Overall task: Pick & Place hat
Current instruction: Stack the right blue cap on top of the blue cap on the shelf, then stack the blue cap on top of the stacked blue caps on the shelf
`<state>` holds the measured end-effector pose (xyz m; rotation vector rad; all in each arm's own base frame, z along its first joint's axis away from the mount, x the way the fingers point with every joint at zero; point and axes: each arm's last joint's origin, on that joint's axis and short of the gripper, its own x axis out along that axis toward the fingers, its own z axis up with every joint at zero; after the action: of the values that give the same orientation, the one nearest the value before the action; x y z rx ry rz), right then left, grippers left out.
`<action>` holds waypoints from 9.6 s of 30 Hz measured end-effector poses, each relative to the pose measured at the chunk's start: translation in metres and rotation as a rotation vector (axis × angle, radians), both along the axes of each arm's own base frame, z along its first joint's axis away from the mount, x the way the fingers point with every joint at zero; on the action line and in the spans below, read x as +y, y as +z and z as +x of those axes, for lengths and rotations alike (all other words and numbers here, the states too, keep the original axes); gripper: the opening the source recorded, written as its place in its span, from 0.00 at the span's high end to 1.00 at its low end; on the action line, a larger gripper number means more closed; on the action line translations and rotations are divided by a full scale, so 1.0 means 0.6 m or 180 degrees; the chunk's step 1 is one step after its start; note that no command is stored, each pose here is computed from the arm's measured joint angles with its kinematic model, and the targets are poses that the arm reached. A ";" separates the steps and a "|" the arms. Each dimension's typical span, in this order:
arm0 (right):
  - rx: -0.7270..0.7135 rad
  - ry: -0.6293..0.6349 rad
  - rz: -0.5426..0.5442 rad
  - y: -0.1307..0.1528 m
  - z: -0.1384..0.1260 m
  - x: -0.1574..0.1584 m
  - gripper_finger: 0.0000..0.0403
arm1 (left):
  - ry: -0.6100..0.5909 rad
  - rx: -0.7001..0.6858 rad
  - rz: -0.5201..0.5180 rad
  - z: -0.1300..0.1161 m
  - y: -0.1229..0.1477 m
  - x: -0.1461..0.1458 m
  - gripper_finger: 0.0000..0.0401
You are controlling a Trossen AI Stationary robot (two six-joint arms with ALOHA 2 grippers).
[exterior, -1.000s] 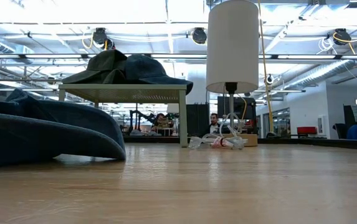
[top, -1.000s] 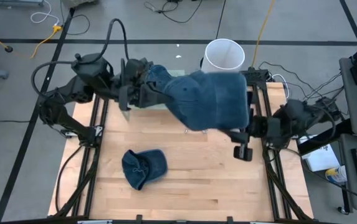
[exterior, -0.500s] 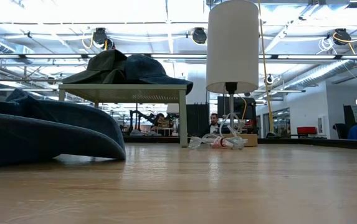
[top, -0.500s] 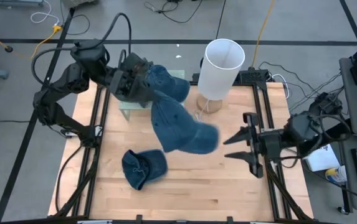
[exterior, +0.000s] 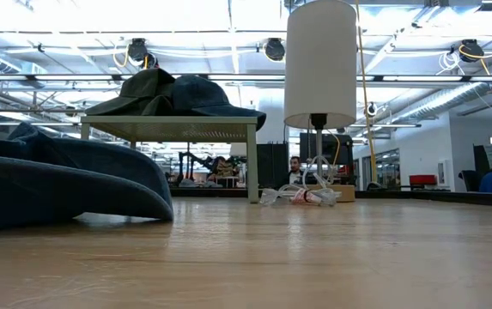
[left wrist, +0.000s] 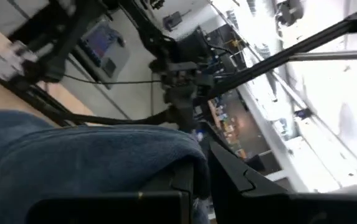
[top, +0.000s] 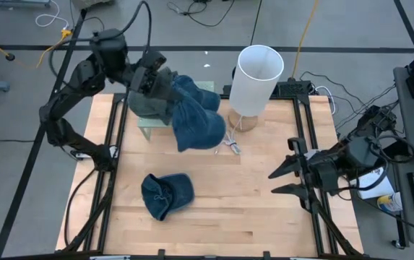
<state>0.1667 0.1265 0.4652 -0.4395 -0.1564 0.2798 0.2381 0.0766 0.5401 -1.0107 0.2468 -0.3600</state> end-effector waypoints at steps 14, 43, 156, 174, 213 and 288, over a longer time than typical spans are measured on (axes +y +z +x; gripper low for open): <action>-0.0025 -0.0012 -0.0079 0.000 0.000 0.000 0.63 | 0.0130 -0.0575 0.1785 0.000 -0.027 0.100 0.94; -0.0162 -0.0397 -0.0664 0.000 0.003 -0.004 0.64 | -0.0349 -0.0048 0.4302 0.054 -0.171 0.224 0.94; 0.0468 -0.0406 0.1360 -0.022 0.013 0.001 0.65 | -0.0190 0.3884 0.1973 0.001 -0.322 -0.232 0.42; 0.1053 -0.0537 0.2416 -0.174 0.049 0.018 0.42 | -0.0280 0.3748 0.2255 0.021 -0.473 -0.237 0.37; 0.0083 -0.0263 0.2225 -0.252 0.043 0.013 0.37 | -0.0921 0.3370 0.2098 0.021 -0.565 -0.211 0.96; -0.0193 0.0063 0.0666 -0.103 0.116 0.023 0.49 | -0.2200 0.0787 -0.1323 0.201 -0.310 -0.125 0.98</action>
<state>0.2362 0.1405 0.4032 -0.2390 -0.2468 0.2665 0.3586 0.0015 0.3539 -1.3654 0.7758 -0.9422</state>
